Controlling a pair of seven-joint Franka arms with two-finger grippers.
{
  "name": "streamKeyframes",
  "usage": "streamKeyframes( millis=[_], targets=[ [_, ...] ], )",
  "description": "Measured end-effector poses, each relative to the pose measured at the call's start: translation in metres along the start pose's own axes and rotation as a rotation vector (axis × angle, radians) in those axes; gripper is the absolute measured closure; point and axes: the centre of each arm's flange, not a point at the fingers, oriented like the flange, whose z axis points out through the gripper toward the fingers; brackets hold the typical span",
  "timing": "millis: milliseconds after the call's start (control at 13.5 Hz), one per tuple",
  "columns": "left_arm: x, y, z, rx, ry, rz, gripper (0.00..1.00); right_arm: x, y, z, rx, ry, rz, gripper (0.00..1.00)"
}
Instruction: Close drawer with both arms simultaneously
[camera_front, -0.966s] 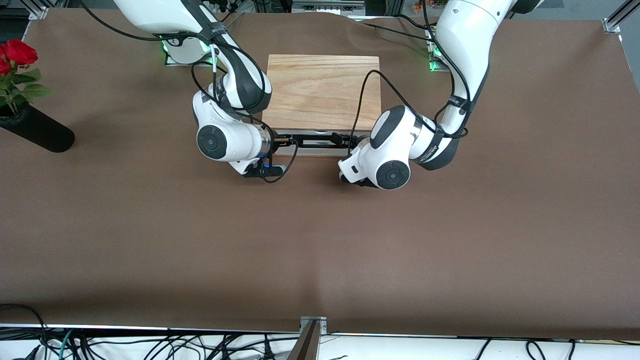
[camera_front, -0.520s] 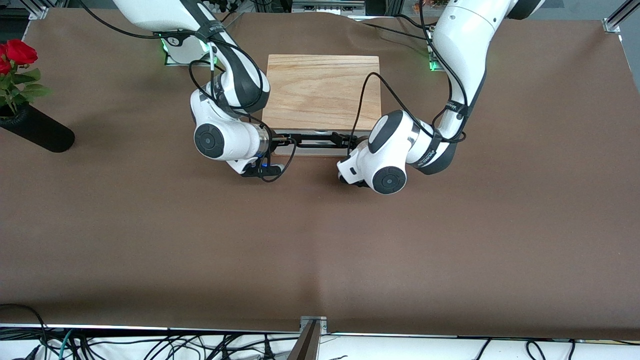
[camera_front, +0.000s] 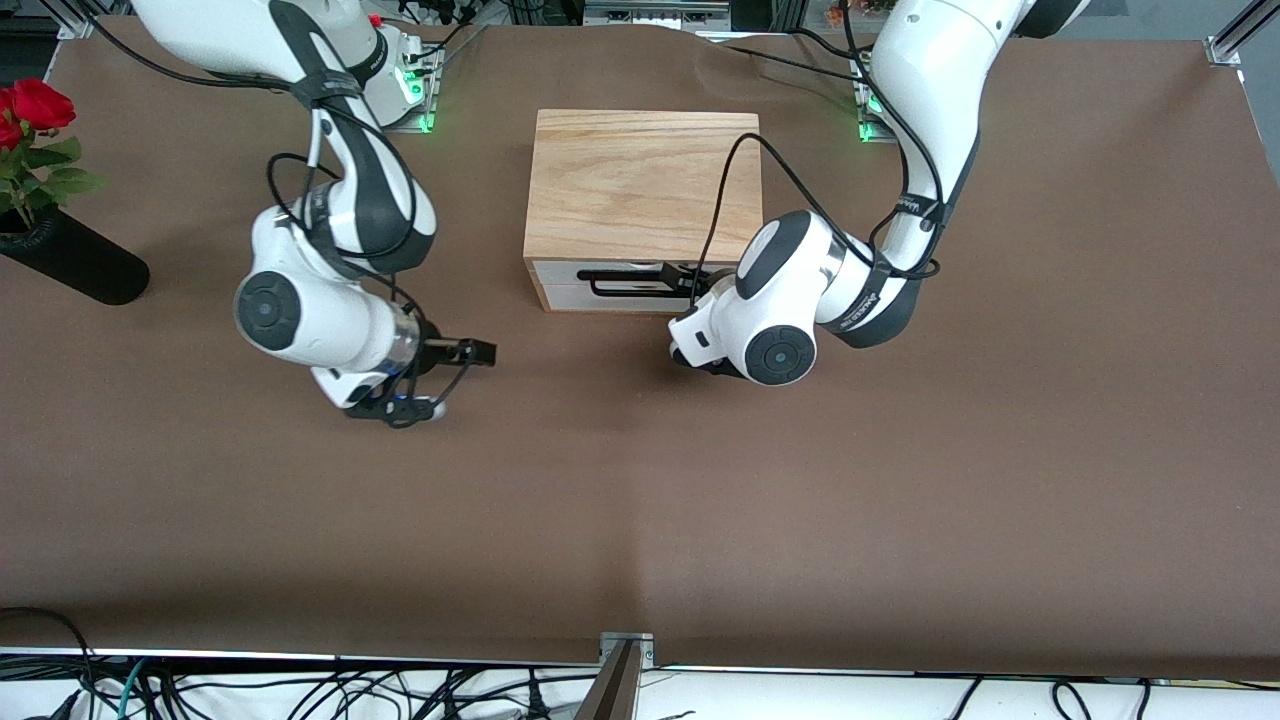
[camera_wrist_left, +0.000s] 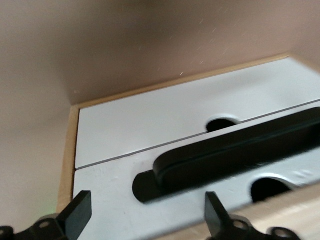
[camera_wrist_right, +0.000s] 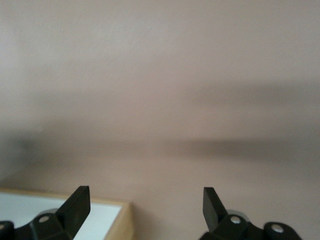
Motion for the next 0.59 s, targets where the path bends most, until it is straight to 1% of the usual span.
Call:
streamKeyframes(
  millis=[74,223,297,372,595],
  targets=[
    [-0.001,0.000,-0.017,-0.010,0.034,0.003,0.00,0.006,0.011,-0.012,-0.017,0.026,-0.009,0.00],
    [-0.001,-0.017,-0.058,-0.038,0.105,-0.012,0.00,0.012,0.028,-0.041,-0.022,0.066,-0.036,0.00],
    [0.000,-0.033,-0.078,-0.049,0.139,-0.029,0.00,0.009,0.034,-0.061,-0.025,0.069,-0.036,0.00],
    [0.000,-0.052,-0.097,-0.042,0.173,-0.050,0.00,0.003,0.042,-0.082,-0.032,0.062,-0.030,0.00],
    [-0.011,-0.100,-0.151,0.016,0.287,-0.124,0.00,-0.028,0.073,-0.159,-0.051,0.058,-0.019,0.00]
  ],
)
